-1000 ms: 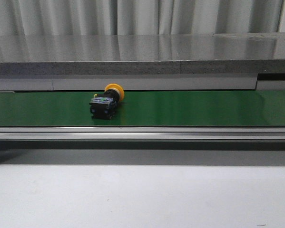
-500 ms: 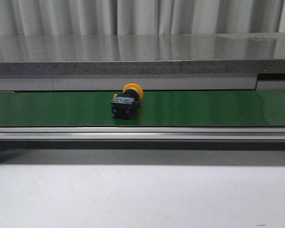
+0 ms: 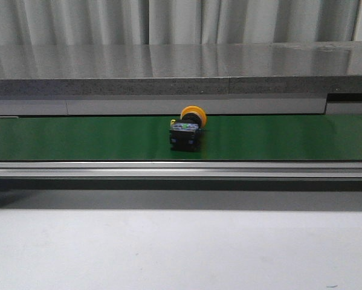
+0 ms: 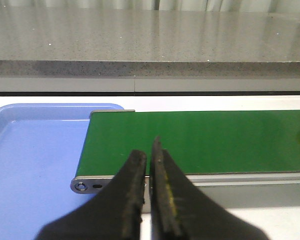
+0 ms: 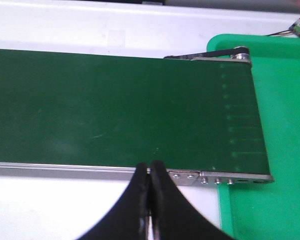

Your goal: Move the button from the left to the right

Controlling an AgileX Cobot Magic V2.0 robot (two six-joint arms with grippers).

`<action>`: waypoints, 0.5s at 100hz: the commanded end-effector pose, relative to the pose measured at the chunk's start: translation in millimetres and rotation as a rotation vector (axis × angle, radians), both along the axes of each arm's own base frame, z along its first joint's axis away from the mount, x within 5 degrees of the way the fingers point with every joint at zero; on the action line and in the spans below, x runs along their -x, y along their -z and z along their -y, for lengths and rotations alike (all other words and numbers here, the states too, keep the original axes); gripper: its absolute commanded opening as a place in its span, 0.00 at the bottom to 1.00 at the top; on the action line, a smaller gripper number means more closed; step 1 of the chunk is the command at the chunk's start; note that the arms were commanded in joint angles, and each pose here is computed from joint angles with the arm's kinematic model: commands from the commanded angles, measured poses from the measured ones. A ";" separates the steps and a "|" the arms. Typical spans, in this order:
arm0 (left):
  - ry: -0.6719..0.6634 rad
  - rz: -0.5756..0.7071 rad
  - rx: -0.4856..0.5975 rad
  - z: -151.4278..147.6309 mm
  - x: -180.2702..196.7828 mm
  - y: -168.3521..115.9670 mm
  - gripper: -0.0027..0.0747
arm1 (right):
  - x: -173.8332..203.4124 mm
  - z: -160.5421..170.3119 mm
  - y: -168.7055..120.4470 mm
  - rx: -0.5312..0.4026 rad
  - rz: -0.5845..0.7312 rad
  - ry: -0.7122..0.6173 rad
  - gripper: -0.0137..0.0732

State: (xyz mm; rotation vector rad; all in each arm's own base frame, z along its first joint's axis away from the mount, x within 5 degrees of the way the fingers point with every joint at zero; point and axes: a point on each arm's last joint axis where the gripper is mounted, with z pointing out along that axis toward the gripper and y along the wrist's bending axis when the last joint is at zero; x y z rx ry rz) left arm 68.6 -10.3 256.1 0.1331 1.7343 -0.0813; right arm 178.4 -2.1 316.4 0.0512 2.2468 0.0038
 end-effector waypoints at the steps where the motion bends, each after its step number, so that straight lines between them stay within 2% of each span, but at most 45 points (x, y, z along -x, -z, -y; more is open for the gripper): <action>1: -0.006 0.099 0.027 -0.5 -1.0 -16.2 0.04 | -17.0 -2.1 -16.8 -0.034 0.056 -0.001 0.08; 30: -0.006 0.099 0.027 -0.5 -1.0 -16.2 0.04 | -42.2 -3.7 -9.8 -0.070 0.007 0.004 0.10; 40: -0.006 0.099 0.027 -0.5 -1.0 -16.2 0.04 | -43.9 -3.7 -7.6 -0.070 -0.004 0.004 0.21; 50: -0.006 0.099 0.027 -0.5 -1.0 -16.2 0.04 | -44.2 -3.7 -7.0 -0.070 -0.008 0.004 0.42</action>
